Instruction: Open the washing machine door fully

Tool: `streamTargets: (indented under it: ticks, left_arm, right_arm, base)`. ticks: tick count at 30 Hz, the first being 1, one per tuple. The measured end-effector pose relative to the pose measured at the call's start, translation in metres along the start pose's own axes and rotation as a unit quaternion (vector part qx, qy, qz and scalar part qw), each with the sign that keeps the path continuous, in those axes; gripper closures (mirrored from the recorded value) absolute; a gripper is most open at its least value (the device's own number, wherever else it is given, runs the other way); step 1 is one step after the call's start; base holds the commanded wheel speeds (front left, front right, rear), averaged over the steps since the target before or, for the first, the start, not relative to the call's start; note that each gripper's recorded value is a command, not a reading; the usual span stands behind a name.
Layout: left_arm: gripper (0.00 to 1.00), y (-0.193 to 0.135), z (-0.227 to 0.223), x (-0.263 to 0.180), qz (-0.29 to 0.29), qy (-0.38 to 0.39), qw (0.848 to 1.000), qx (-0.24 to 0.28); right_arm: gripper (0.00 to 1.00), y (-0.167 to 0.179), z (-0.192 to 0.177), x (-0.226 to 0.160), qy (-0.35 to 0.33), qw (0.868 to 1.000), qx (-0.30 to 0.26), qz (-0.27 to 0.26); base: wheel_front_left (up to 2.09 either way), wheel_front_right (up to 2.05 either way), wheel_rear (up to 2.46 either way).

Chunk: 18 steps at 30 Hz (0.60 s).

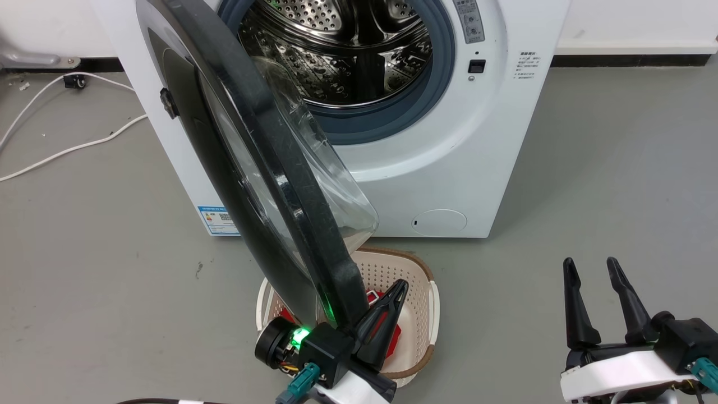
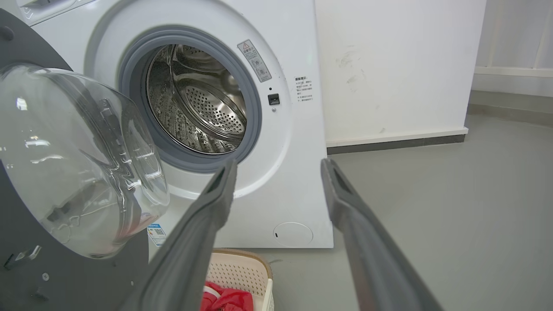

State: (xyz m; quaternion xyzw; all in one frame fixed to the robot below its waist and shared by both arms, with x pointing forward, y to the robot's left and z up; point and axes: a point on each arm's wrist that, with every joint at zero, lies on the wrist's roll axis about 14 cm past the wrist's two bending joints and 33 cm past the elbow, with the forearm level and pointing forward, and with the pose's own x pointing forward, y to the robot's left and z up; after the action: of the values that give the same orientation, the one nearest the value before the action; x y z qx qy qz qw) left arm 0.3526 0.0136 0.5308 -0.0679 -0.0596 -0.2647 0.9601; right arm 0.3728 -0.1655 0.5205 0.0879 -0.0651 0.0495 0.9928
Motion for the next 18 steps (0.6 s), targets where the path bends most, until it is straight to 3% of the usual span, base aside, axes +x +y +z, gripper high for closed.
streamTargets:
  ticks: [18]
  left_arm:
    - [1.00,0.031,0.006,-0.037,0.083,-0.008,0.996,-0.014]
  right_arm:
    - [0.00,0.020,-0.008,0.009,0.010,0.999,0.016,0.029]
  base:
    - [0.00,0.00,0.00]
